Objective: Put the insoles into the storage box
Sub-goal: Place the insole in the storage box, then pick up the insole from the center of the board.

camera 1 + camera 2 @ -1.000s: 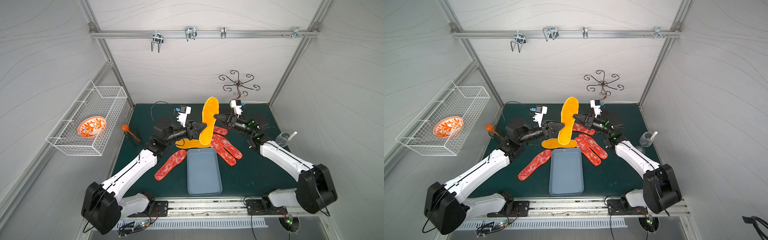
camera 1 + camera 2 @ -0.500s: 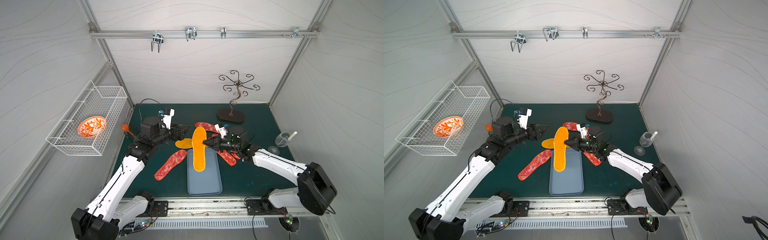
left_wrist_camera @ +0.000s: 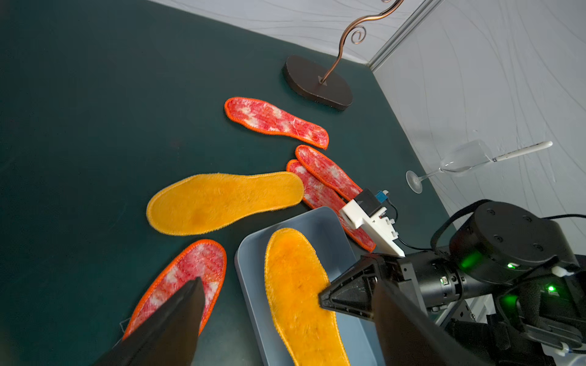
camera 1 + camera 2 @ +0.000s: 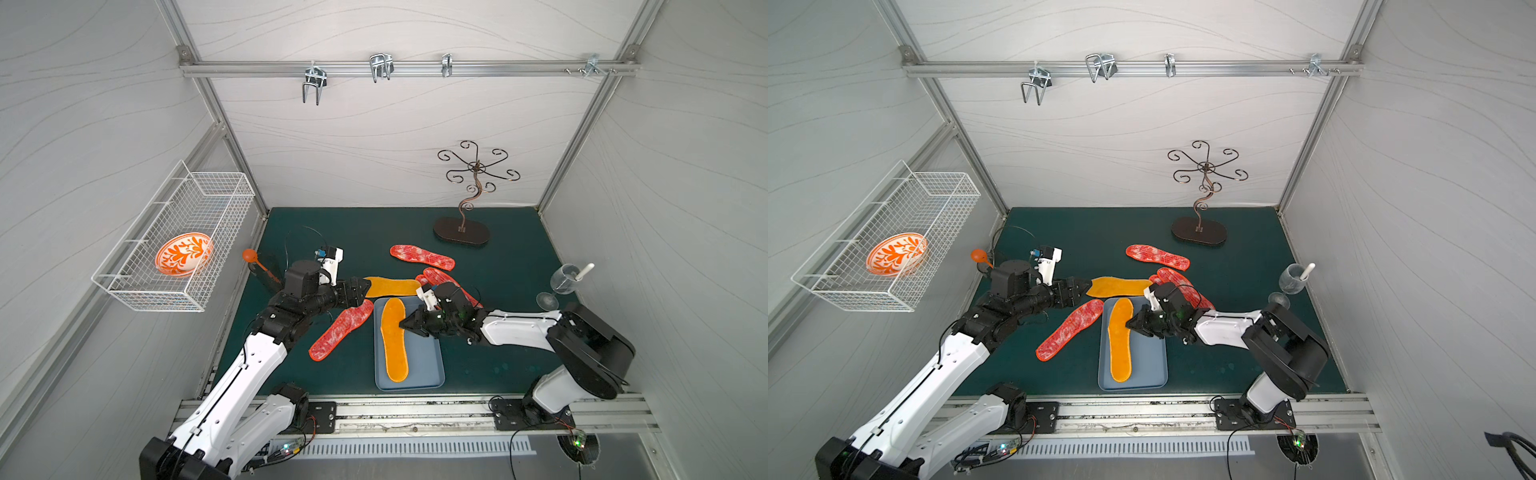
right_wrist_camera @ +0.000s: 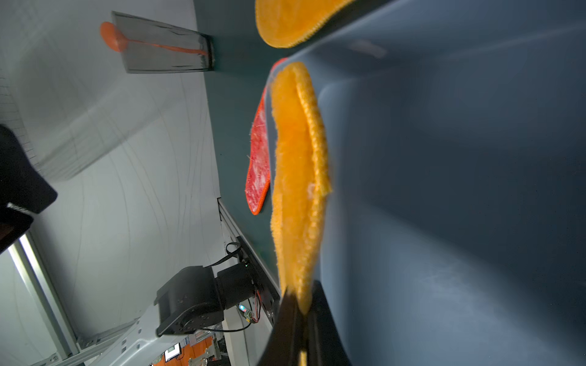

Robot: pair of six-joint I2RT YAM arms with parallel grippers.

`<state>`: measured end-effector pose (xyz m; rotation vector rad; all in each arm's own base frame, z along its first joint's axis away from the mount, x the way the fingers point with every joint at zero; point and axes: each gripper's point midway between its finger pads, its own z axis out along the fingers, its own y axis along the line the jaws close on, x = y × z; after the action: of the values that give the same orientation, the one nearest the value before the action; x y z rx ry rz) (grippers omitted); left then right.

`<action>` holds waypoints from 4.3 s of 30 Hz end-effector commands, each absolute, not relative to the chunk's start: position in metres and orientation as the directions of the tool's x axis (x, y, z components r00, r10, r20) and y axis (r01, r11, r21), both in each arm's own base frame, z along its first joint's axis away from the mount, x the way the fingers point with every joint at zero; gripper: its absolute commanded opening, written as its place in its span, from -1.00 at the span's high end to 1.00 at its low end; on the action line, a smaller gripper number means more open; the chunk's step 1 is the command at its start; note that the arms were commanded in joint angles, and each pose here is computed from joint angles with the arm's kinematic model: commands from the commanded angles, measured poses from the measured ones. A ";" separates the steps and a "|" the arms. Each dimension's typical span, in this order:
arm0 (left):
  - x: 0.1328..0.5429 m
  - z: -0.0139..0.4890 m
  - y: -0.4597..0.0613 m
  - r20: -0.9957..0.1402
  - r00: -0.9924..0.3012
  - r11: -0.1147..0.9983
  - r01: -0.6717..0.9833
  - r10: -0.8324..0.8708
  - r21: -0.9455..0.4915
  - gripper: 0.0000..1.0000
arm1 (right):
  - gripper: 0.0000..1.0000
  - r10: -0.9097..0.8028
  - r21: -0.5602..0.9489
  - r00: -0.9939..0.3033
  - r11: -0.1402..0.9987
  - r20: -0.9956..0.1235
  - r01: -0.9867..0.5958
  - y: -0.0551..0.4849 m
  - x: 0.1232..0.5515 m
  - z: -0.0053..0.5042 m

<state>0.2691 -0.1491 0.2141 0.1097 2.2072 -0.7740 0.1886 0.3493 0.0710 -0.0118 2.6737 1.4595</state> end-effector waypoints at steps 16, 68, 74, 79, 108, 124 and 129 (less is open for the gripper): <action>0.268 0.209 -0.144 -0.692 -0.695 0.818 0.273 -0.197 -0.507 -0.77 | 0.88 0.096 0.808 -0.994 0.589 -0.048 0.018 0.357 0.193 0.027; 0.383 0.078 -0.110 -0.439 -0.877 0.971 -0.113 -0.196 -0.208 -0.16 | -0.73 -0.130 0.325 -0.784 0.860 -0.607 -0.394 0.205 0.266 0.202; 0.400 0.054 -0.118 -0.394 -0.894 0.967 -0.133 -0.212 -0.219 -0.07 | -0.78 -0.080 0.379 -0.800 0.850 -0.594 -0.366 0.208 0.269 0.204; 0.407 0.037 -0.117 -0.359 -0.911 0.973 -0.141 -0.200 -0.184 0.04 | -0.80 -0.068 0.397 -0.808 0.845 -0.585 -0.358 0.210 0.268 0.203; 0.357 -0.031 -0.125 -0.149 -0.985 0.994 -0.073 -0.084 -0.081 0.49 | -0.82 -0.019 0.465 -0.832 0.822 -0.554 -0.329 0.224 0.275 0.199; 0.380 0.007 -0.135 -0.254 -0.967 0.996 0.028 0.006 -0.082 1.00 | -0.82 -0.010 0.482 -0.819 0.805 -0.573 -0.347 0.228 0.279 0.205; 0.414 0.074 -0.145 -0.445 -0.896 0.988 0.070 0.002 -0.137 1.00 | -0.82 -0.023 0.481 -0.787 0.781 -0.617 -0.400 0.233 0.282 0.217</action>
<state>0.3947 -0.1314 0.0264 -0.0085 2.7995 -0.1306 0.2774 0.2283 0.2040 -0.2759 2.4256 0.7871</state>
